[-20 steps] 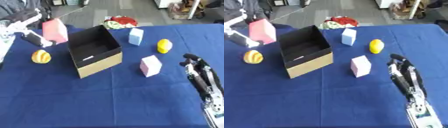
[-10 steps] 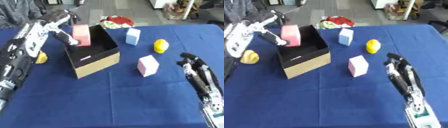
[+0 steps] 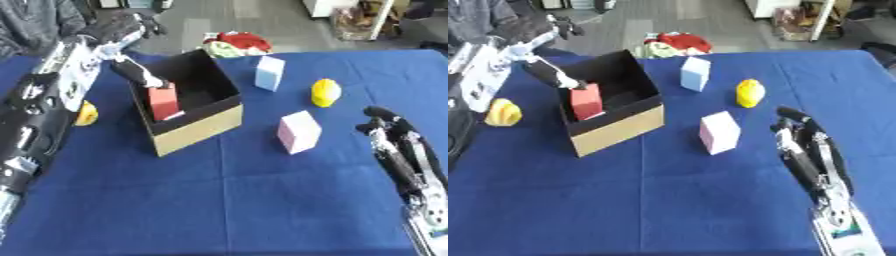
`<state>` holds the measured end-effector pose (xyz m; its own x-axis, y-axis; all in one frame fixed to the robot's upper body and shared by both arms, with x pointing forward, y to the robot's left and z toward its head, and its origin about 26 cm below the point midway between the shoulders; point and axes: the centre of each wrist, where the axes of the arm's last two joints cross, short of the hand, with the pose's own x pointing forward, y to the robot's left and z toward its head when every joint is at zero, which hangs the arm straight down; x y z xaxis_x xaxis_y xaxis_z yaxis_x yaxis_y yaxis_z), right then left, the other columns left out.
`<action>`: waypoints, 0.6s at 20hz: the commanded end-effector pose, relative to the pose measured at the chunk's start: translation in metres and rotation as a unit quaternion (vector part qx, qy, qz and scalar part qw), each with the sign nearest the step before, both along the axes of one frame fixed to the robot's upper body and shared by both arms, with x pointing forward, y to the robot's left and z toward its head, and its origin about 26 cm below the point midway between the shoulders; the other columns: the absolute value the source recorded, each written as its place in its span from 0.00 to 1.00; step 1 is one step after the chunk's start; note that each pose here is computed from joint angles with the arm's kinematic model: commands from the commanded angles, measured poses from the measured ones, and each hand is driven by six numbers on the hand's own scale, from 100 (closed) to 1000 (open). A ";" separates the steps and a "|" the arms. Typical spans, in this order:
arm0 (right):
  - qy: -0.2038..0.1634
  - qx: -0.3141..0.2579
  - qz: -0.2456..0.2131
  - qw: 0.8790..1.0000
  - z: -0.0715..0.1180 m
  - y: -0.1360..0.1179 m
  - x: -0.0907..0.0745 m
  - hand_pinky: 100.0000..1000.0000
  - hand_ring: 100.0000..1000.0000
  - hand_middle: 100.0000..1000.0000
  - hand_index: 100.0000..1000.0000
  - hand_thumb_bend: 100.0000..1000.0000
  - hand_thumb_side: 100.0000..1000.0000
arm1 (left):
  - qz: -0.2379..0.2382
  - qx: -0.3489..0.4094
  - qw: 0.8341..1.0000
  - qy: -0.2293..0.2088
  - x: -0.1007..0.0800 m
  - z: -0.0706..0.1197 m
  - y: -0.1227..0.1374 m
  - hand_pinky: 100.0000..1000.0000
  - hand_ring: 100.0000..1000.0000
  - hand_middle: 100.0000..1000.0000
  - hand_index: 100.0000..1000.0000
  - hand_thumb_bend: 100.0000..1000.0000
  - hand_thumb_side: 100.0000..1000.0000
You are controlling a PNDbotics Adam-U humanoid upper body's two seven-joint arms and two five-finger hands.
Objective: Pick up objects on the table and place them in the box.
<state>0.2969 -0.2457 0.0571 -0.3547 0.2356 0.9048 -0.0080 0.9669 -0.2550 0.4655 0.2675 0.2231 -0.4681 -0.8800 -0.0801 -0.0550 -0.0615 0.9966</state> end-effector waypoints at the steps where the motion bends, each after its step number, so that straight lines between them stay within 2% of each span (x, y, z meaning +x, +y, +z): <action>1: -0.008 -0.007 -0.004 1.000 0.005 -0.005 0.000 0.80 0.68 0.77 0.80 0.00 0.51 | 0.023 0.016 0.999 -0.019 -0.013 0.041 0.036 0.79 0.71 0.73 0.87 0.61 0.30; 3: -0.008 -0.009 -0.005 1.000 0.005 -0.006 0.000 0.80 0.68 0.77 0.80 0.00 0.51 | 0.051 0.044 0.998 -0.011 -0.019 0.048 0.055 0.80 0.72 0.75 0.87 0.59 0.26; 5: -0.007 -0.011 -0.007 1.000 0.004 -0.007 -0.001 0.80 0.68 0.77 0.80 0.00 0.51 | 0.082 0.077 0.994 0.011 -0.021 0.042 0.074 0.81 0.73 0.75 0.88 0.56 0.24; 8: -0.007 -0.012 -0.010 1.000 0.004 -0.009 -0.001 0.80 0.68 0.77 0.80 0.00 0.51 | 0.120 0.104 0.985 0.063 -0.019 0.017 0.097 0.81 0.73 0.76 0.88 0.54 0.21; 12: -0.007 -0.012 -0.010 1.000 0.004 -0.009 -0.001 0.80 0.68 0.77 0.80 0.00 0.52 | 0.176 0.104 0.971 0.124 -0.012 -0.020 0.120 0.80 0.73 0.75 0.87 0.48 0.19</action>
